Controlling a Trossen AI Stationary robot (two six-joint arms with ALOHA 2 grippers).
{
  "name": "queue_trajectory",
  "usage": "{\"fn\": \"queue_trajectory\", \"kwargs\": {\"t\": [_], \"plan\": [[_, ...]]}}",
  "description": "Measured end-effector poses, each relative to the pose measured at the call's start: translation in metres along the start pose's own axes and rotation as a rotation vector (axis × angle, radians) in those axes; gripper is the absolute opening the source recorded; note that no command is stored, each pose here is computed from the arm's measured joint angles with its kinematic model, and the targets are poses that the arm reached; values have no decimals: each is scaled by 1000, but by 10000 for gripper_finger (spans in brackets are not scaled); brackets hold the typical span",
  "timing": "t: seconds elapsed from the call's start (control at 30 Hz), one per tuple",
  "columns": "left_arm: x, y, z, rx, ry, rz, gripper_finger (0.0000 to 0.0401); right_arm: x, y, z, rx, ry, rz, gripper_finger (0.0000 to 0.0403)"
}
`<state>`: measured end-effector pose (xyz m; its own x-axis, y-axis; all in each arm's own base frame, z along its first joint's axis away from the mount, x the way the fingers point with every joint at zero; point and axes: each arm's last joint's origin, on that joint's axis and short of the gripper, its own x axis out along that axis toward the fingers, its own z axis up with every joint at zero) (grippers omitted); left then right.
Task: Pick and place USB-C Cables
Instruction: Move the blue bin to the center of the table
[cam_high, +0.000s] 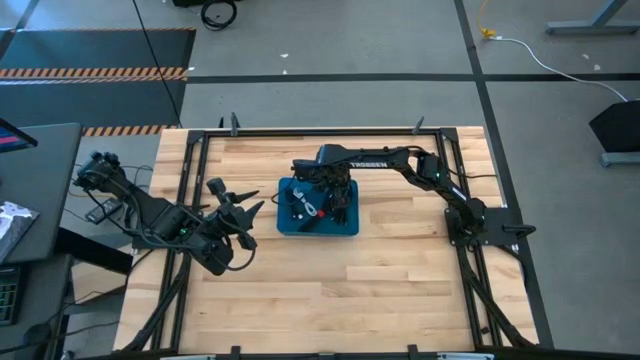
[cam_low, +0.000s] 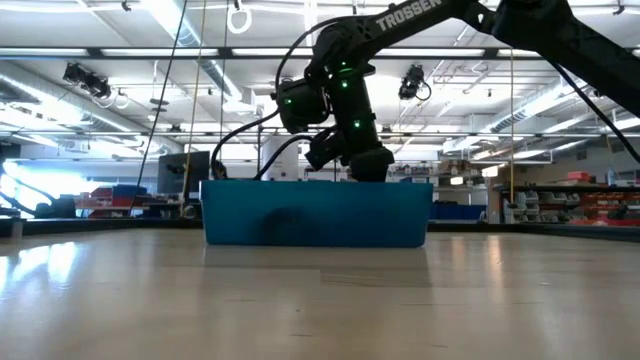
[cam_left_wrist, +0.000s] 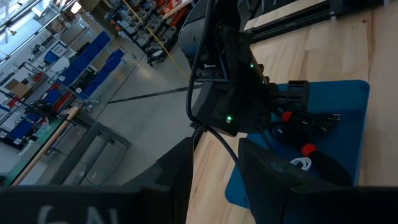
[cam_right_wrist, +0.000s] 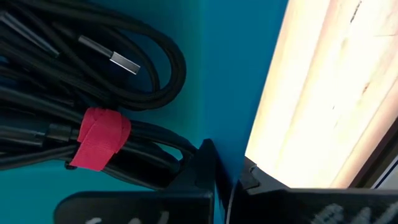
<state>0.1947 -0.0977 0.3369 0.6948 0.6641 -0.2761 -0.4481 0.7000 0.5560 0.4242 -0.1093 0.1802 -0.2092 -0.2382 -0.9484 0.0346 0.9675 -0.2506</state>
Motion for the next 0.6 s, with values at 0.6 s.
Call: {"fn": "queue_trajectory", "kwargs": {"t": [0.6], "plan": [[0,0,0,0,0,0,135,0,1,-2,10,29,1,85]]}}
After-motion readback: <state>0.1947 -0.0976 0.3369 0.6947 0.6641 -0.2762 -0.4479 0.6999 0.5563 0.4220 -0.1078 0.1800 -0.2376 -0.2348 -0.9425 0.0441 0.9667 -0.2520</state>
